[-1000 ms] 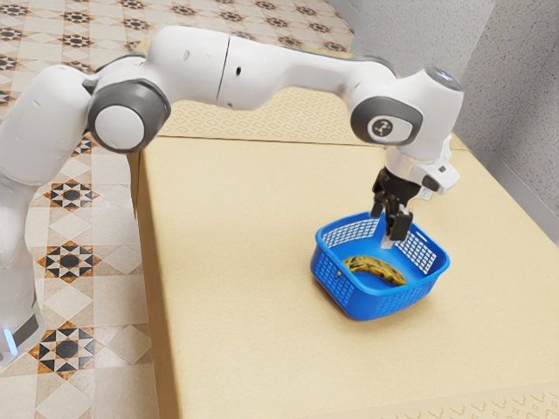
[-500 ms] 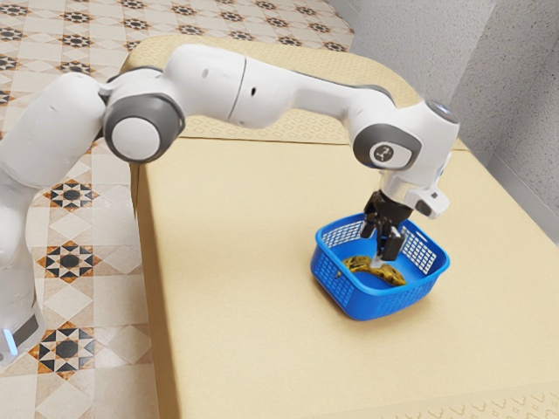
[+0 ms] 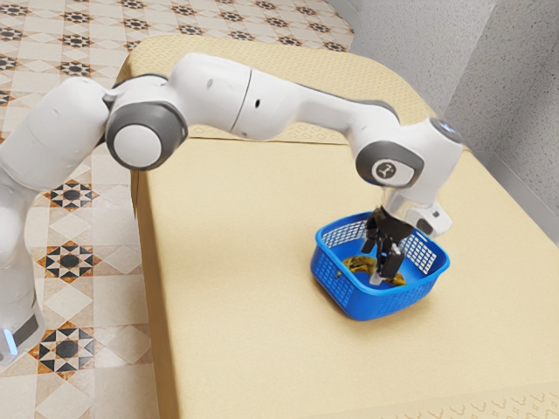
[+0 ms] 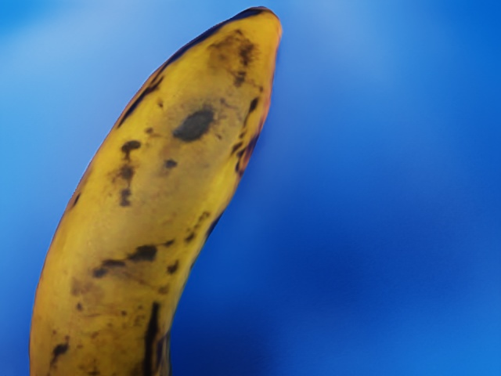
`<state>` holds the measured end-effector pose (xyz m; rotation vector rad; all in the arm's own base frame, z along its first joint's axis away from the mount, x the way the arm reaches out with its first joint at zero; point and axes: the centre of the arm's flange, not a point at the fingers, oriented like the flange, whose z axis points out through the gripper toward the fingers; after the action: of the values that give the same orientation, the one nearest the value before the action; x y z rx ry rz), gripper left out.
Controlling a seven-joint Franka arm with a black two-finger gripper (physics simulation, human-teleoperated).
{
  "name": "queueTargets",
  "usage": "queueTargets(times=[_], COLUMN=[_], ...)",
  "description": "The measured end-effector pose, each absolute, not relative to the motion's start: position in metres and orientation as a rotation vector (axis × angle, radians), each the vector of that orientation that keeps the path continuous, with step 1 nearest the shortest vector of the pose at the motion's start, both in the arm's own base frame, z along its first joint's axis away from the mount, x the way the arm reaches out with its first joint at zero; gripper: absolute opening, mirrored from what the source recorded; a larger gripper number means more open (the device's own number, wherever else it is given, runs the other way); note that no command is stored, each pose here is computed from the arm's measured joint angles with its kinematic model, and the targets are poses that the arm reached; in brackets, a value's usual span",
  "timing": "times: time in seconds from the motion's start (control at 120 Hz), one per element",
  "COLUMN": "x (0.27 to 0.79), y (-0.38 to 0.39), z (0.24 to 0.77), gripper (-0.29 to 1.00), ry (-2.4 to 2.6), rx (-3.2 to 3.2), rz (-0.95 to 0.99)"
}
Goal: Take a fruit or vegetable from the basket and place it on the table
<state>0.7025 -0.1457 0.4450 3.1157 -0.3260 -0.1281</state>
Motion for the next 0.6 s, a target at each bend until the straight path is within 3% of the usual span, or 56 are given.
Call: queueTargets(times=[0.35,0.533,0.6], x=[0.708,0.709,0.71], y=[-0.14,-0.141,-0.14], z=[0.423,0.42,0.413], gripper=[0.7,0.33,0.26], ry=[-0.317,-0.318,-0.317], rx=[3.111,3.106,3.105], rz=[-0.16,-0.162,-0.177])
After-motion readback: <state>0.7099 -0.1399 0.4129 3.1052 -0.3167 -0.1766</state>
